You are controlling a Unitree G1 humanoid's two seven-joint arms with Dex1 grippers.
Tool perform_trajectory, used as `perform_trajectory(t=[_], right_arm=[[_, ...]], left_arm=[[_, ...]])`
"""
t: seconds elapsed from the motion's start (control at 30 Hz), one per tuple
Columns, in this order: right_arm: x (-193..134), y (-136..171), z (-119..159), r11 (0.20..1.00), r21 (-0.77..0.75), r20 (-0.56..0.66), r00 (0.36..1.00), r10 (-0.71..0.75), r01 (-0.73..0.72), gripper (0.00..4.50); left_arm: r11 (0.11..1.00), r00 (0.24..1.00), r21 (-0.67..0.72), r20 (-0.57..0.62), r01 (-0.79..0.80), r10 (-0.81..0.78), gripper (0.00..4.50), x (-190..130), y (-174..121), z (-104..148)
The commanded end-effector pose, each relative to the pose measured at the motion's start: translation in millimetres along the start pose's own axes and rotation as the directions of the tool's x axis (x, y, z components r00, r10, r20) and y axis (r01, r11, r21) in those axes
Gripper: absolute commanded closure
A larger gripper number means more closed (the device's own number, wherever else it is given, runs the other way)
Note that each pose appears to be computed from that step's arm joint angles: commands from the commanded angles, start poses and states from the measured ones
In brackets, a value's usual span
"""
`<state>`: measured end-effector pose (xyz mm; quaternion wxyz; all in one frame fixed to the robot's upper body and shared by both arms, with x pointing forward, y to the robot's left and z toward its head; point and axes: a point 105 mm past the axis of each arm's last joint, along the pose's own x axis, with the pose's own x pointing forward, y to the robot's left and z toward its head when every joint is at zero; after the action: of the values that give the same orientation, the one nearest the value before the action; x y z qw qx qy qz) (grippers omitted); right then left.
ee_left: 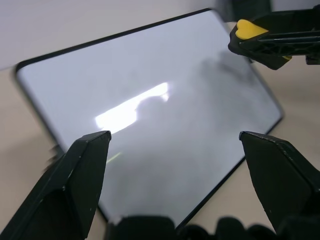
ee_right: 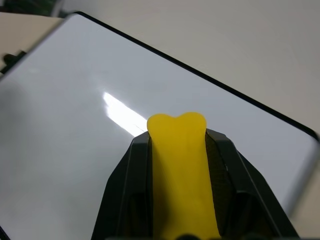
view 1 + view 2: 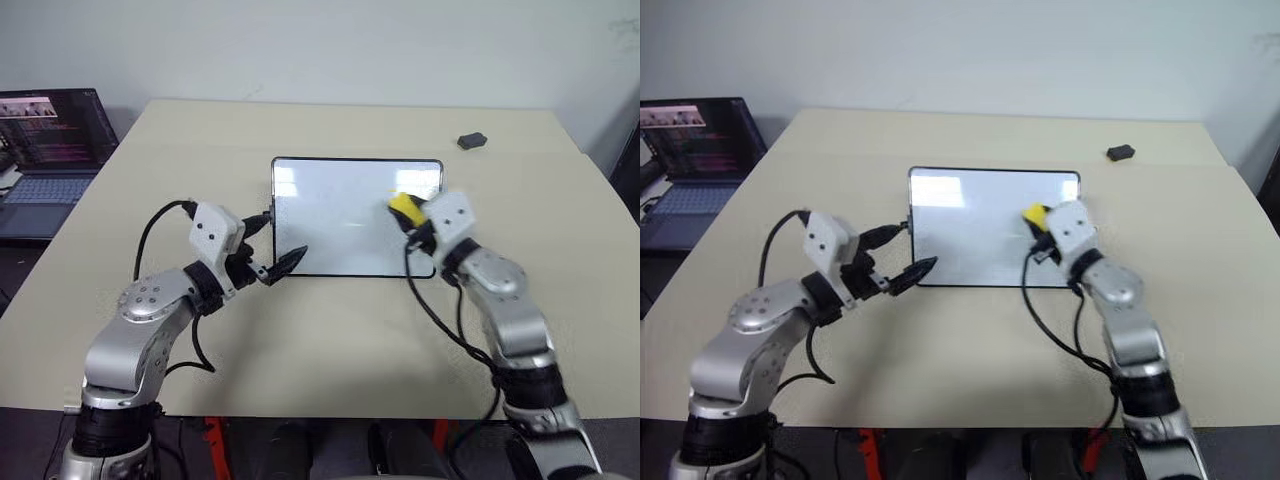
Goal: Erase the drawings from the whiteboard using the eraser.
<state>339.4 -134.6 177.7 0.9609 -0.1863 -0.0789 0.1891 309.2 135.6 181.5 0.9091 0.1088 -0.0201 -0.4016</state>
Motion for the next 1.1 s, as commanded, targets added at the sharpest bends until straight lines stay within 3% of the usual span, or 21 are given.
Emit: perform_trajectory(t=[0.03,0.2,0.43,0.7,1.0,1.1], right_arm=[[-25.1,-20.9,-0.9,0.992,-0.010,-0.044,0.991,-0.126,0.125,3.42],[-52.0,-28.9,-38.7,0.963,0.090,-0.239,0.945,-0.226,0.253,3.43],[-60.8,-40.6,-63.5,0.896,0.191,-0.357,0.879,-0.317,0.401,3.43],[-58.8,-48.8,-79.6,0.856,0.252,-0.425,0.846,-0.321,0.451,3.43],[-49.0,-52.1,-90.1,0.851,0.288,-0.436,0.851,-0.291,0.439,3.43],[-48.2,-54.6,-92.3,0.853,0.282,-0.436,0.851,-0.293,0.438,2.45]], left_arm=[[0.984,0.984,0.044,0.018,0.174,-0.175,0.00,12.1,-18.3,10.2],[0.911,0.915,0.090,-0.008,0.403,-0.404,0.00,29.7,-46.2,11.2],[0.801,0.816,0.173,-0.030,0.573,-0.578,0.00,52.3,-71.4,12.5],[0.778,0.795,0.191,-0.022,0.598,-0.606,0.00,58.8,-79.9,12.6],[0.817,0.830,0.165,-0.023,0.553,-0.557,0.00,52.8,-76.1,7.7],[0.828,0.841,0.161,-0.025,0.537,-0.540,0.00,50.7,-74.8,6.6]])
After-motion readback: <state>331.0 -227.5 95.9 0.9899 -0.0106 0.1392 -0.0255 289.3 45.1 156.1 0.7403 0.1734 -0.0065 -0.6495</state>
